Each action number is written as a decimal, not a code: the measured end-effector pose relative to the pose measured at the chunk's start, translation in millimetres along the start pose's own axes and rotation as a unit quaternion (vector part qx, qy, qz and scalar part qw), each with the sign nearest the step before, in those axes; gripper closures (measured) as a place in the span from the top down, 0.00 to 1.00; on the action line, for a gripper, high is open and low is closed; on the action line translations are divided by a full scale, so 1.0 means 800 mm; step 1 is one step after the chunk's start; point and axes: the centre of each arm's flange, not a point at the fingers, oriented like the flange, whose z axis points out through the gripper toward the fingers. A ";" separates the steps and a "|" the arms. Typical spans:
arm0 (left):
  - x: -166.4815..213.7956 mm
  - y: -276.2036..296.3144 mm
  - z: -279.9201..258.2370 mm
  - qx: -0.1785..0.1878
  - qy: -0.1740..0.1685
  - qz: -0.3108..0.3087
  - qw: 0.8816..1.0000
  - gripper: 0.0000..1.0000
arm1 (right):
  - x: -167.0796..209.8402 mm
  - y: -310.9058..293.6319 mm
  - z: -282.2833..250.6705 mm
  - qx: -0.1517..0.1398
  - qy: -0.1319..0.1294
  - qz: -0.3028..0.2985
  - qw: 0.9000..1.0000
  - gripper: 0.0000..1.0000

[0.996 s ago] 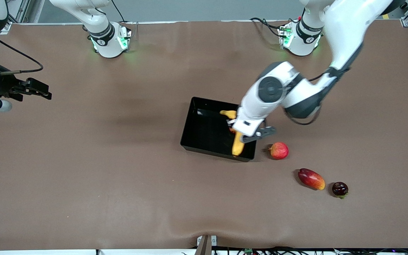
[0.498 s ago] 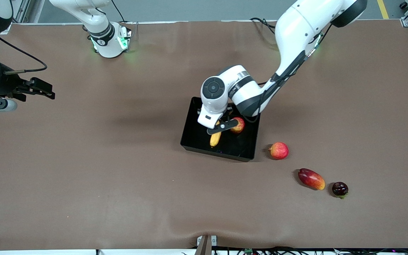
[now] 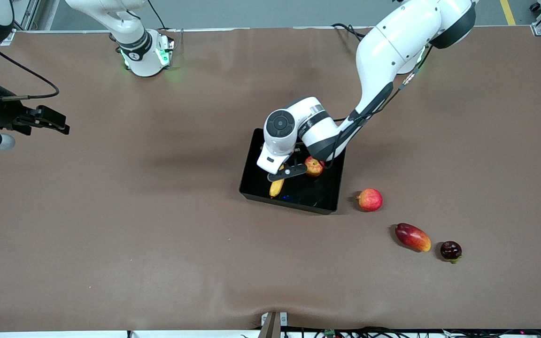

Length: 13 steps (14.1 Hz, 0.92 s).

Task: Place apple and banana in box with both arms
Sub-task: 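Lower the banana into the box and open the left gripper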

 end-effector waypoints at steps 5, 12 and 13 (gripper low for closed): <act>0.011 0.002 0.013 -0.005 0.013 0.002 1.000 0.46 | -0.007 0.007 -0.016 0.000 -0.008 0.005 1.000 1.00; 0.091 -0.017 -0.097 -0.035 0.066 -0.008 0.997 1.00 | -0.020 0.035 -0.034 0.003 -0.024 0.012 1.000 1.00; 0.109 -0.034 -0.132 -0.030 0.078 -0.009 0.997 1.00 | -0.021 0.033 -0.038 0.003 -0.023 0.011 1.000 1.00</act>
